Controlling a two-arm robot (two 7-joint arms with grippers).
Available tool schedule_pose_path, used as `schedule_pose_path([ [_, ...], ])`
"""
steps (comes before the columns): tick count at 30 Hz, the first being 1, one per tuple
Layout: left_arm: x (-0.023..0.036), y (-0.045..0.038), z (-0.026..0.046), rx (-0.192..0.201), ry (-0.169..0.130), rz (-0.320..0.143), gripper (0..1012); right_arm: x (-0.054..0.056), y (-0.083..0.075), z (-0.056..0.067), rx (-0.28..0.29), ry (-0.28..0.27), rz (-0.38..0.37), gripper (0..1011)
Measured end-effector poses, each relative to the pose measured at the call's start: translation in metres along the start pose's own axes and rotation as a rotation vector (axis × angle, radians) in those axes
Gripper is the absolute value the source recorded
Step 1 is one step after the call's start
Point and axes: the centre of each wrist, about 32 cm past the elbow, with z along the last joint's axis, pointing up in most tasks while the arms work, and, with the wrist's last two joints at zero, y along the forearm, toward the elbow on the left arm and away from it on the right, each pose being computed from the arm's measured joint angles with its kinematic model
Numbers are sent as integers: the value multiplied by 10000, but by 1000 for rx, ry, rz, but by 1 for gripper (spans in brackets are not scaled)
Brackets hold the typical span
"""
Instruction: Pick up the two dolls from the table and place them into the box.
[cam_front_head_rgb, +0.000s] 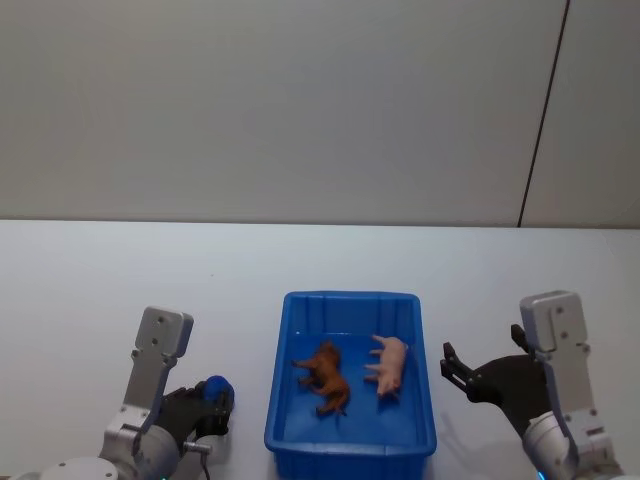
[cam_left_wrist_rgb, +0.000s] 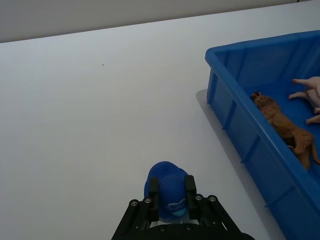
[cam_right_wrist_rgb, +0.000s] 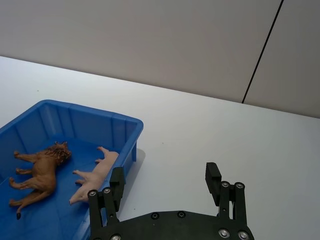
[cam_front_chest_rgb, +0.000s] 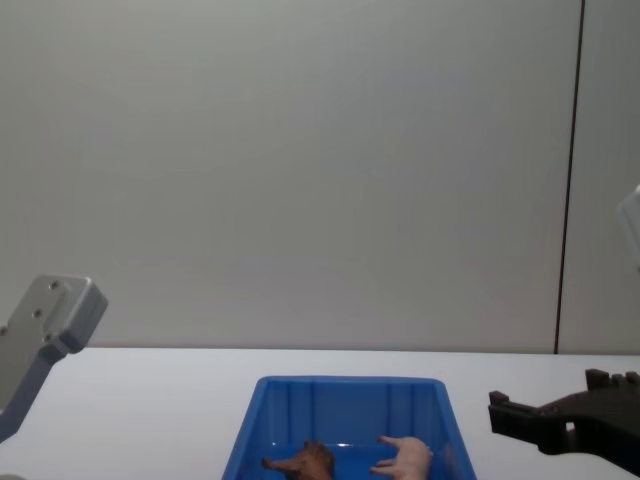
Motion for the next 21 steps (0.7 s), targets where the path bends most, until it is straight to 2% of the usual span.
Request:
schedule_pose_path([
  [10, -12, 0, 17, -5, -13, 2, 234, 0, 0, 0, 0, 0, 0, 1001],
  [16, -37, 36, 91, -52, -38, -2, 204, 0, 0, 0, 0, 0, 0, 1001],
  [19, -55, 73, 163, -91, -59, -10, 187, 0, 0, 0, 0, 0, 0, 1001],
  [20, -55, 73, 163, -91, -59, -10, 182, 0, 0, 0, 0, 0, 0, 1001],
  [21, -63, 91, 197, -112, -70, -16, 177, 0, 0, 0, 0, 0, 0, 1001],
])
